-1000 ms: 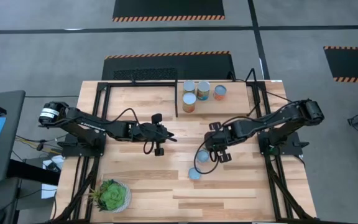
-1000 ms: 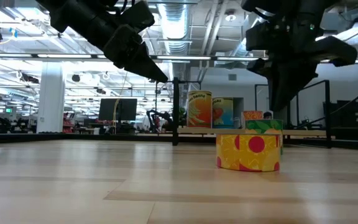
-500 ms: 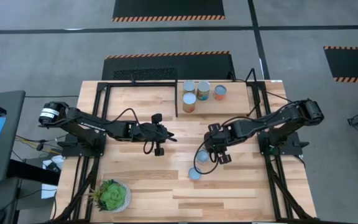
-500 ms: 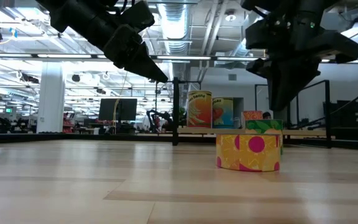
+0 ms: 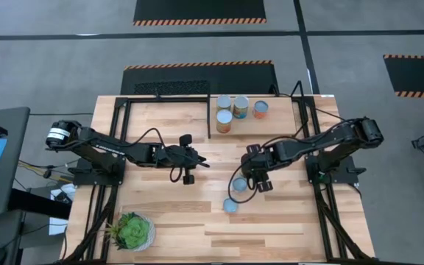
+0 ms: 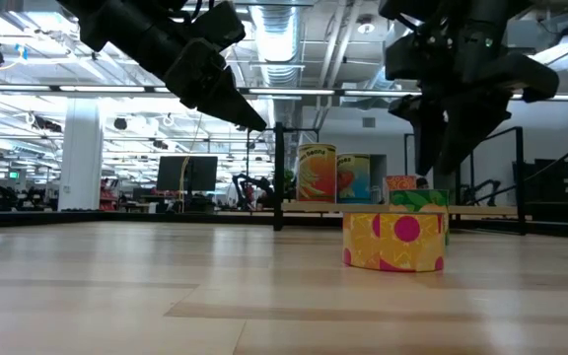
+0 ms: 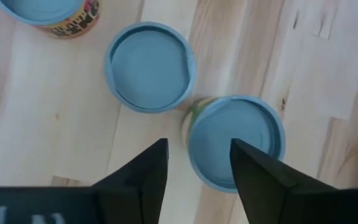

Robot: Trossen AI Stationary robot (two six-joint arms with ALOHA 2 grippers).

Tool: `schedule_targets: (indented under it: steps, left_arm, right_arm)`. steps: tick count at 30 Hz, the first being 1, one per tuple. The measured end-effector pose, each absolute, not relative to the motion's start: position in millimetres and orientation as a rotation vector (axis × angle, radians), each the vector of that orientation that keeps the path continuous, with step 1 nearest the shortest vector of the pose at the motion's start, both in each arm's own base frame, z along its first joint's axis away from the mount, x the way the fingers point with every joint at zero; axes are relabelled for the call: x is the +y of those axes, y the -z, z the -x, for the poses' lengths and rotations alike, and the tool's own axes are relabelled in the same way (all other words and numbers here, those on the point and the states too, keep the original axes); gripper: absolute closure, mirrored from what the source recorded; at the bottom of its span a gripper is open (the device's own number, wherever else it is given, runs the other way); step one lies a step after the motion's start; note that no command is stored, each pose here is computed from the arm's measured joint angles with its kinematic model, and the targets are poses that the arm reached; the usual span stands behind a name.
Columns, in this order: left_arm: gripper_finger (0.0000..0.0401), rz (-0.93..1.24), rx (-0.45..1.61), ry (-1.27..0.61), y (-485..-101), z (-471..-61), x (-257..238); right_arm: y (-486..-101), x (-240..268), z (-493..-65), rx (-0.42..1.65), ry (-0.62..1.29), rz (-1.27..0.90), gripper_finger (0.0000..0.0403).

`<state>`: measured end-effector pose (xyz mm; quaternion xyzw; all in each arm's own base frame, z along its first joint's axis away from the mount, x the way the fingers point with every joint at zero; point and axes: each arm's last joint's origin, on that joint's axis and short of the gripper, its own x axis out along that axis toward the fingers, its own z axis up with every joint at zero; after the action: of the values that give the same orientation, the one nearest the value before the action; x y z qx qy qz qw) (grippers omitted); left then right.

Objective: Pick and place cans onto a shelf
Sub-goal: Put the canned peaches on the shelf

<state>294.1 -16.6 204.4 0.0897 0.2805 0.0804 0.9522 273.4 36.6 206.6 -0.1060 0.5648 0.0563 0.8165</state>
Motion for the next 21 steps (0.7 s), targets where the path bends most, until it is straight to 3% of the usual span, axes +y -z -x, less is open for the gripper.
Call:
schedule_targets:
  steps: [21]
  left_arm:
    - [0.0401, -0.142, 0.562, -0.177, -205, -294, -17]
  right_arm:
    - [-183, 36, -270, 1.250, -0.082, 0.174, 0.0238]
